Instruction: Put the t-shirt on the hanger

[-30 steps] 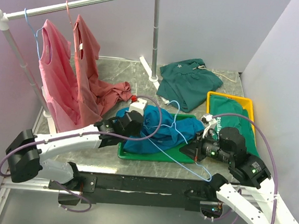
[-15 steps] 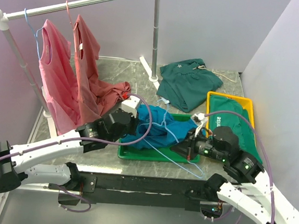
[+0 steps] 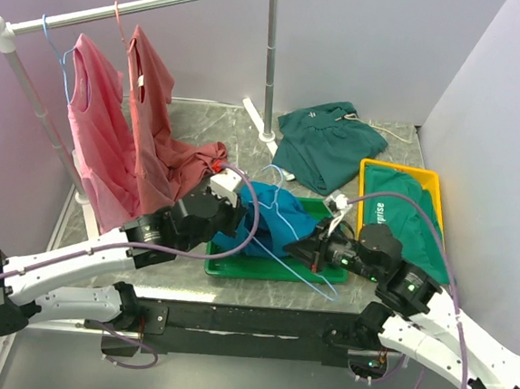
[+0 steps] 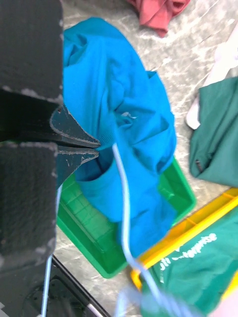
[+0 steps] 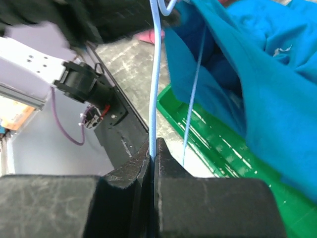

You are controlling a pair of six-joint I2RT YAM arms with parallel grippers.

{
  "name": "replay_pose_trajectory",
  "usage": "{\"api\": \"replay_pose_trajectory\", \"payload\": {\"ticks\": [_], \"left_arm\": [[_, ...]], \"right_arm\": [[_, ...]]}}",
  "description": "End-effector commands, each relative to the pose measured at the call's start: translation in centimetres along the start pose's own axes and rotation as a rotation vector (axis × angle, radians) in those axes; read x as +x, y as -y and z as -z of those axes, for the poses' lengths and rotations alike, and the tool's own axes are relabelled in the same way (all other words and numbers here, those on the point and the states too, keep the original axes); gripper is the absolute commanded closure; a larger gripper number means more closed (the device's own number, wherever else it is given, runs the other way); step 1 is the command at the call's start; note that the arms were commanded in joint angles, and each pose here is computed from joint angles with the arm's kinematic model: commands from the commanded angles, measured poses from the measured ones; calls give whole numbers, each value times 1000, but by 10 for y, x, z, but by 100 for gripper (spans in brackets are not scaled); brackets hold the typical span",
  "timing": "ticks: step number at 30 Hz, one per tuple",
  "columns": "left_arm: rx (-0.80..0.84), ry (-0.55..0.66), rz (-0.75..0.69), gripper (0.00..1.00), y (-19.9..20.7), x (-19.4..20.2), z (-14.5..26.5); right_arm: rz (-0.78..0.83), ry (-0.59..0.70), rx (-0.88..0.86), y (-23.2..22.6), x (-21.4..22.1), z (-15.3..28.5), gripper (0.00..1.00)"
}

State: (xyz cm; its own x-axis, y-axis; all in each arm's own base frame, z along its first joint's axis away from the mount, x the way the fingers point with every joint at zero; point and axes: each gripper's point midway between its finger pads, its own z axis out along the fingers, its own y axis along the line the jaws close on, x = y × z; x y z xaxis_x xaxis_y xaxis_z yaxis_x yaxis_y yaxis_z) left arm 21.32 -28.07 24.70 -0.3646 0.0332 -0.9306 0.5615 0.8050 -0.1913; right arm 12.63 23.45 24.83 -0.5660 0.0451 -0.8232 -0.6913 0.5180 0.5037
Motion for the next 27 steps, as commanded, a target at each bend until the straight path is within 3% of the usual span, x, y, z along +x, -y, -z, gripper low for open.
{"api": "replay_pose_trajectory", "payload": {"ticks": [1,5,12,17,27], "left_arm": [[12,122,50,99,4,-43,17],[45,164,67,99,6,-50,24],[20,171,50,99,6,-59,19],[-113,259,87,97,-11,-93,21],[-247,362,92,85,-30,-118,16]], "right_arm": [[37,115,-64,-7,-19,-18,100],[48,147,-29,1,-21,-22,100],[66,260,-127,-13,-32,-20,100],[76,325,-154,-17,-35,-25,100],[116,385,-211,-21,-31,-29,100]]}}
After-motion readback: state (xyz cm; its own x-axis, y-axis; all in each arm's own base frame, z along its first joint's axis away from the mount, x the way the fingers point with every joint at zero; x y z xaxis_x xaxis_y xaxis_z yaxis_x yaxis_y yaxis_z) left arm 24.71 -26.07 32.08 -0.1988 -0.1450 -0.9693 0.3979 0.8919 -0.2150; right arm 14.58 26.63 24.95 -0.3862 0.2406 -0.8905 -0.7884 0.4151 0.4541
